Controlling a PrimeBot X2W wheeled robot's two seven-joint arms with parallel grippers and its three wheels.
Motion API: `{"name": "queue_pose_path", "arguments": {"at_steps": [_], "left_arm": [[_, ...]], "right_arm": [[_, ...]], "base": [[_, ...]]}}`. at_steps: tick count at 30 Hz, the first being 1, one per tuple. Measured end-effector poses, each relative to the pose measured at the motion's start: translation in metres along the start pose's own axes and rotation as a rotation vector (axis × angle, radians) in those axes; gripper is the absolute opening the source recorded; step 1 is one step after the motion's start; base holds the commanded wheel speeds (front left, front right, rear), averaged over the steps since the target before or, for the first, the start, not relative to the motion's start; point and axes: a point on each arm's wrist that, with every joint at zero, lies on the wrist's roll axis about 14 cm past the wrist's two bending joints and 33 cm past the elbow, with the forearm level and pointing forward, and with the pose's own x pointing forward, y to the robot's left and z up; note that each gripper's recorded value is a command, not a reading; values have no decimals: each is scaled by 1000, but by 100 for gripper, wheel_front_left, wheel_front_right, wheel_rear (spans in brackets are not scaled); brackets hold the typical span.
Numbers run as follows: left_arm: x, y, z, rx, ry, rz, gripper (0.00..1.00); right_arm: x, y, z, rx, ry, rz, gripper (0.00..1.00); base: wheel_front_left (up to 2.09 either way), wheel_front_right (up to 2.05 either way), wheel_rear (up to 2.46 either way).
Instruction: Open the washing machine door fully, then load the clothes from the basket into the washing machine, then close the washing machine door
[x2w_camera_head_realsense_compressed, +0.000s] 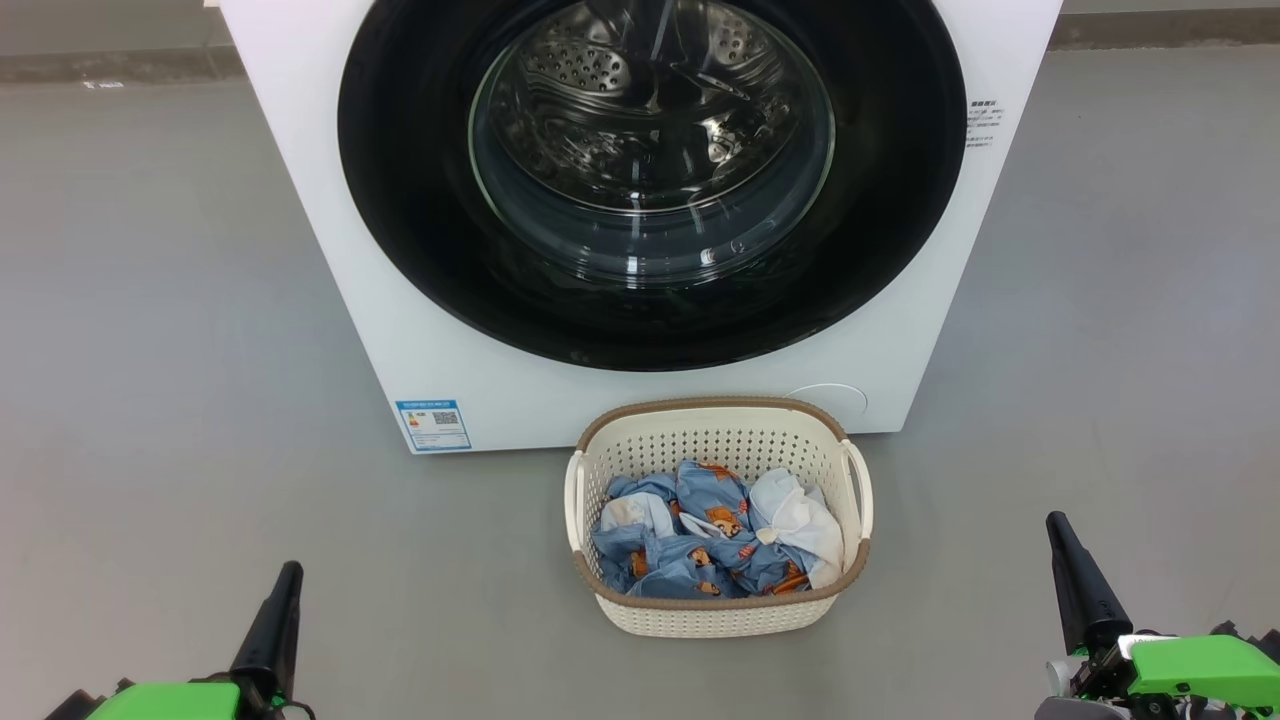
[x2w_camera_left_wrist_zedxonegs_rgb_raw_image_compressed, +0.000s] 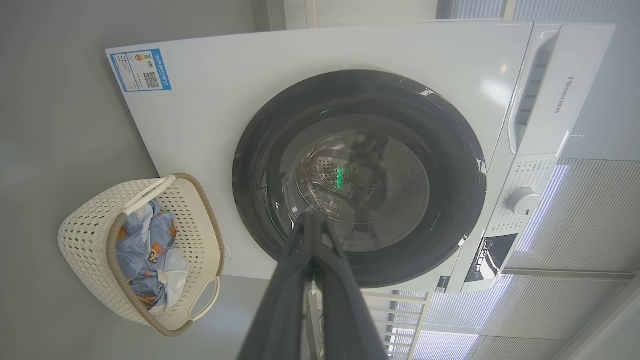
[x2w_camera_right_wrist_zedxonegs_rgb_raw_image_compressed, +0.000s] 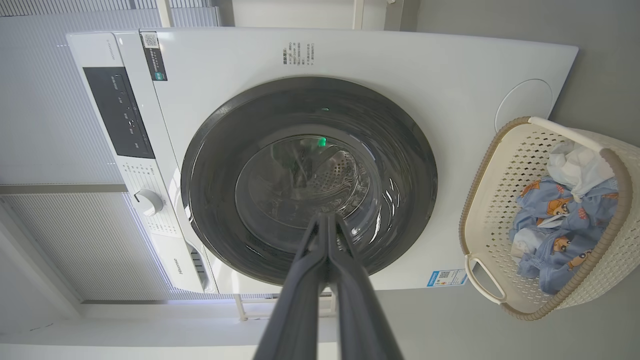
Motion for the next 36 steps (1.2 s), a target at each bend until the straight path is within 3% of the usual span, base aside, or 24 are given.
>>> {"name": "queue_pose_path", "arguments": {"at_steps": [23, 24, 28, 36], "left_arm": [[-1, 2, 0, -3, 0, 6, 0], [-2, 7, -1, -7, 0, 21, 100], [-14, 33, -8, -32, 3, 98, 100], [-14, 32, -9, -28, -5, 94, 100]], "right_arm": [[-1, -2, 0, 1, -1, -5, 0], [-2, -7, 0, 3, -2, -21, 100], [-11, -29, -2, 17, -6, -85, 100], [-10, -25, -4, 13, -8, -74, 100]], "base": [[0, 0, 0], [0, 0, 0], [0, 0, 0], [0, 0, 0]]}}
